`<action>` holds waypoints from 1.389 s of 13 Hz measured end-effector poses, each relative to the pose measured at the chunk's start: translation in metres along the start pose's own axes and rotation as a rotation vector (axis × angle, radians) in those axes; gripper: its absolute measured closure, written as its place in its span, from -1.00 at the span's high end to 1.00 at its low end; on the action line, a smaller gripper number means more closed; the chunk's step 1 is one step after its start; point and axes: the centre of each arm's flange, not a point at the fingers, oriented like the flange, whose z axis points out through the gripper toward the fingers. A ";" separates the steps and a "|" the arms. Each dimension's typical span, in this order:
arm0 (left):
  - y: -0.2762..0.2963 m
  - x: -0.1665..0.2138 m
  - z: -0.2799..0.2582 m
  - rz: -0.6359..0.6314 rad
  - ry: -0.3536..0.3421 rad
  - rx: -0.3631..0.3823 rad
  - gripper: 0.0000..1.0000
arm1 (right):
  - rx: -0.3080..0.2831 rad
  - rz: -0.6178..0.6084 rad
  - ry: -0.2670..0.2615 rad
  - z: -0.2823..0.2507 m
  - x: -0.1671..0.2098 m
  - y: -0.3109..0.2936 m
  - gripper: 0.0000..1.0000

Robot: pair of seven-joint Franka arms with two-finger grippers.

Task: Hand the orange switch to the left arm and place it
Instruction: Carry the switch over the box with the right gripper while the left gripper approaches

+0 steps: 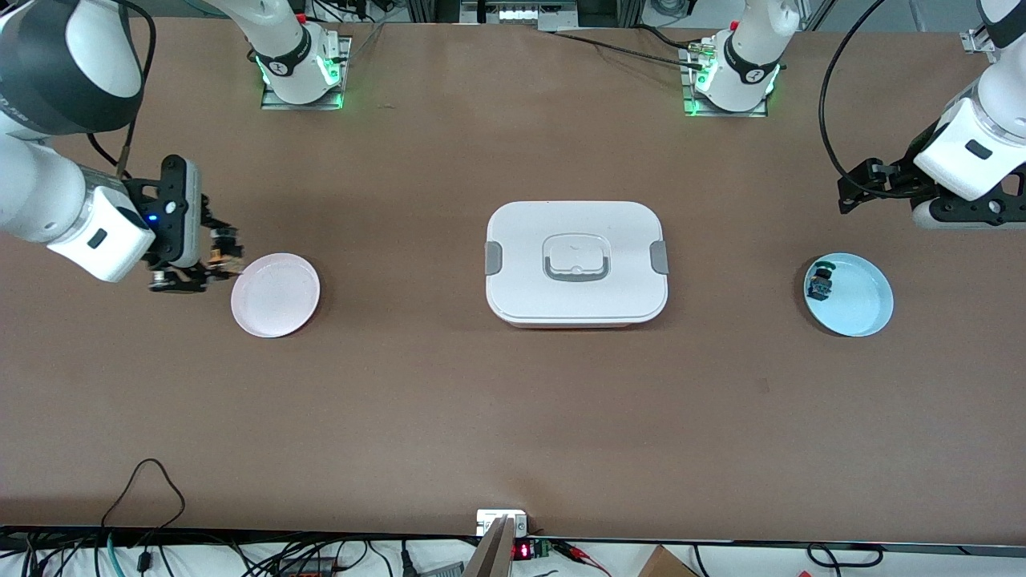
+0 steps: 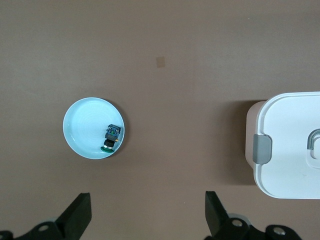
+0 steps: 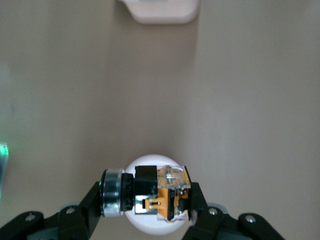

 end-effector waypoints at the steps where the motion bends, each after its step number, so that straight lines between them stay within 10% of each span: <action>1: 0.000 0.000 0.000 0.000 0.000 0.000 1.00 | 0.023 -0.008 0.097 0.011 0.005 0.005 0.44; 7: 0.000 0.001 0.003 0.000 -0.008 0.001 1.00 | 0.108 -0.016 0.672 0.073 0.033 0.037 0.44; 13: 0.013 -0.005 0.023 0.008 -0.139 -0.066 1.00 | 0.129 -0.053 0.996 0.074 0.053 0.037 0.44; 18: 0.034 -0.009 0.033 -0.010 -0.256 -0.375 1.00 | 0.140 -0.069 1.184 0.097 0.091 0.042 0.44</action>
